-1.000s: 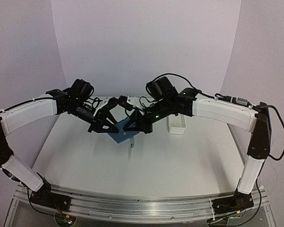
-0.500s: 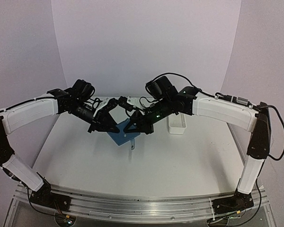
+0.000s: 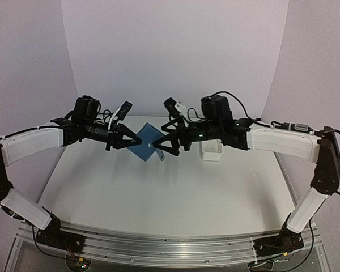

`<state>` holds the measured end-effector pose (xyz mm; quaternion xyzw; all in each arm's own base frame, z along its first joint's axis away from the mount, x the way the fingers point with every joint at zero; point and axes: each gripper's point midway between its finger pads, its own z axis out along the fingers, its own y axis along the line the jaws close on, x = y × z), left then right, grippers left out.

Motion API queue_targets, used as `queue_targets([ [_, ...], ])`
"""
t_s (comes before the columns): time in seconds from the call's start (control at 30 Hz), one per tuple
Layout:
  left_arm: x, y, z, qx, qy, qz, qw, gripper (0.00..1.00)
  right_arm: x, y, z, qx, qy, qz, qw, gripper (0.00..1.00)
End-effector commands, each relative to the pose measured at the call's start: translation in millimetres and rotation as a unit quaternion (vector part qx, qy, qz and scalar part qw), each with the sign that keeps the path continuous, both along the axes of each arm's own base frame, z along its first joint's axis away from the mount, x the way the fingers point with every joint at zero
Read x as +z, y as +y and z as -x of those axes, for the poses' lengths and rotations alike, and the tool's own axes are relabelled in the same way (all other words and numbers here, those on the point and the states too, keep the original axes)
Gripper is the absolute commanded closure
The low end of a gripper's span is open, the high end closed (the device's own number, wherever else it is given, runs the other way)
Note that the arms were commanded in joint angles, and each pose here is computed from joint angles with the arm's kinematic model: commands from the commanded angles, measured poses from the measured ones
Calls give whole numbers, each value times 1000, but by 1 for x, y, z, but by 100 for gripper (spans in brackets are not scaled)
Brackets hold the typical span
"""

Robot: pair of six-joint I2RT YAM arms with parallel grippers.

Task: Put the credit cards into the card holder
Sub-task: Close the card holder at the center of the board.

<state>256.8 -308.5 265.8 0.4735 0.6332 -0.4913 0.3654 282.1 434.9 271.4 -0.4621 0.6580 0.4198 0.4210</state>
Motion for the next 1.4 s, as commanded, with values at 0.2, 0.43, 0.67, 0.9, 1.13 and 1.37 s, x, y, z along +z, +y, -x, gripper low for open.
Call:
queue_targets([
  [0.2,71,-7,12,-18,-13,130,991,100,75,-4,-3,3,15,-198,980,2],
  [0.43,79,-6,14,-21,-9,140,990,100,72,11,0,47,39,-200,978,31],
  [0.67,67,-6,18,-32,3,123,992,100,82,10,7,75,24,-209,975,94],
  [0.9,44,-14,19,-70,32,74,994,53,74,15,18,119,28,-183,976,100],
  [1.13,35,-14,20,-85,21,55,995,48,61,17,21,131,24,-130,982,100],
  [1.37,39,-16,22,-106,20,60,992,46,42,23,13,121,13,-38,992,100],
])
